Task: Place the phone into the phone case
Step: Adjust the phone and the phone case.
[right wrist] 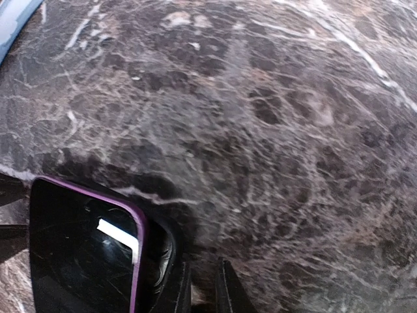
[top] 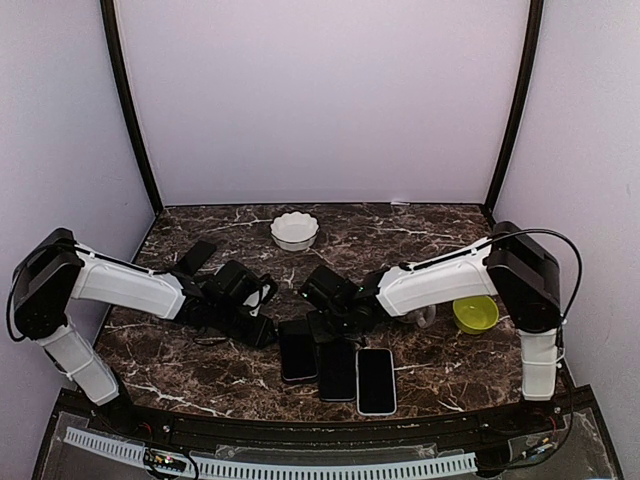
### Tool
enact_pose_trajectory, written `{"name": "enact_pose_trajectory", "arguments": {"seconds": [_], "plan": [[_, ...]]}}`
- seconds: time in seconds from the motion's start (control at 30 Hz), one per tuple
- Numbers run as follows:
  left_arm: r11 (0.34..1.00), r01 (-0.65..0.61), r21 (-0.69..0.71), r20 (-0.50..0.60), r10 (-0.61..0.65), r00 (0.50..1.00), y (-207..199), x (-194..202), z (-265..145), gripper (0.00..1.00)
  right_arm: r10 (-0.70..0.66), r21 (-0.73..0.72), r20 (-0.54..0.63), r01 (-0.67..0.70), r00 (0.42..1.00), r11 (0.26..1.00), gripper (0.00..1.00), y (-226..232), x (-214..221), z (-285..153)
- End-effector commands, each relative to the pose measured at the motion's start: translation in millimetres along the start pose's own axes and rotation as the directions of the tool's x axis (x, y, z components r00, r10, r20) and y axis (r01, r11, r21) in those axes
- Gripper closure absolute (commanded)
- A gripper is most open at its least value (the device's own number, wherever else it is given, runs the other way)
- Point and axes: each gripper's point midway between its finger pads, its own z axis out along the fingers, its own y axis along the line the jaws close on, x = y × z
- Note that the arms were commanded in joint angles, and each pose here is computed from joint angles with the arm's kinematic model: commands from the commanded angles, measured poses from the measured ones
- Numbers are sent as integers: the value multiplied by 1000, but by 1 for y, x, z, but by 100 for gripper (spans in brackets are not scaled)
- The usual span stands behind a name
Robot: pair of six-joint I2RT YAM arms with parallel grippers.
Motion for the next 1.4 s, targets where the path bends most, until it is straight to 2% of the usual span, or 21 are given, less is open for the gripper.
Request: {"name": "enact_pose_trajectory", "arguments": {"seconds": [0.0,0.23,0.37,0.53,0.63,0.93,1.07,1.37], "plan": [[999,-31,-38,-10,31,999,5,0,3,67,-34,-157,5,34,999,987,85,40,-7,10],[992,-36,-122,5,37,999,20,0,-8,67,-50,-217,16,52,999,975,86,63,-17,14],[990,-16,-138,-9,15,1000,26,9,-13,67,-35,-174,40,41,999,984,81,54,-23,4],[990,-2,-144,24,5,1000,27,7,-25,66,-39,-64,101,45,994,997,72,28,-36,-22],[989,-2,-149,38,8,999,27,4,-32,65,-44,-35,119,48,992,998,70,19,-40,-40],[994,26,-110,34,-22,999,25,18,-41,62,-51,-249,12,52,999,967,57,52,14,-56],[995,36,-93,20,-34,999,22,27,-39,61,-75,-278,-39,62,996,959,62,64,35,-50],[998,19,-58,-9,-20,1000,6,35,-33,58,-96,-209,-154,63,983,976,83,58,86,-26]]}}
